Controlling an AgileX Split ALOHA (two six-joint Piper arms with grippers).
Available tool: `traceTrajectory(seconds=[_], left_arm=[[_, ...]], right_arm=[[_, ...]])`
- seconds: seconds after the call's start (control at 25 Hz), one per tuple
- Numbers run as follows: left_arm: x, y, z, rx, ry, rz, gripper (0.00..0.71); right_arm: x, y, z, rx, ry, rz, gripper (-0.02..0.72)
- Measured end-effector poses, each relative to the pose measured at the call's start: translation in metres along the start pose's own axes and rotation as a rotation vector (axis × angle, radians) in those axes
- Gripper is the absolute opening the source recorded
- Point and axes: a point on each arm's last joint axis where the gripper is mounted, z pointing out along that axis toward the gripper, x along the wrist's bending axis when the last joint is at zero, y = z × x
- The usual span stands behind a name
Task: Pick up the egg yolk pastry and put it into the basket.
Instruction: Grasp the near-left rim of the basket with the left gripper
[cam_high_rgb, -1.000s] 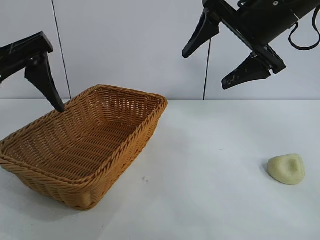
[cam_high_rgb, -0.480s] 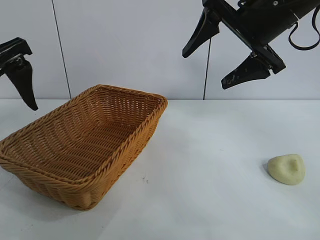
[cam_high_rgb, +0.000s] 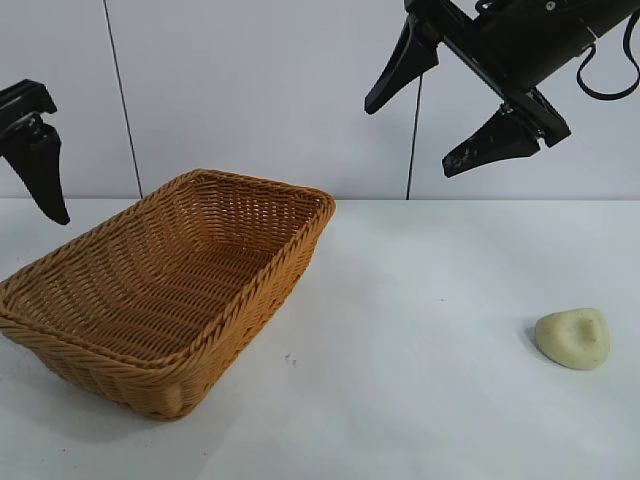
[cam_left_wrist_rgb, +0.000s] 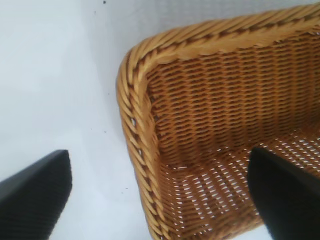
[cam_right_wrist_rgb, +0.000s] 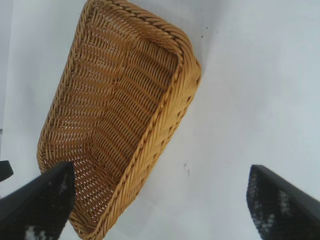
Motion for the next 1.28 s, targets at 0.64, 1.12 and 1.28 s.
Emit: traceTrajectory(seconds=[0.64, 1.12, 1.28], left_arm=[[0.009, -0.005, 0.05, 0.0, 0.007, -0.055, 0.68], [0.0, -0.004, 0.09, 0.009, 0.054, -0.044, 0.626], [0.0, -0.004, 0.09, 0.009, 0.056, -0.041, 0.558]], right_arm=[[0.0, 0.0, 0.0, 0.0, 0.001, 0.001, 0.664], [0.0, 0.0, 0.0, -0.001, 0.001, 0.001, 0.664], [0.0, 0.0, 0.0, -0.004, 0.0, 0.001, 0.664]])
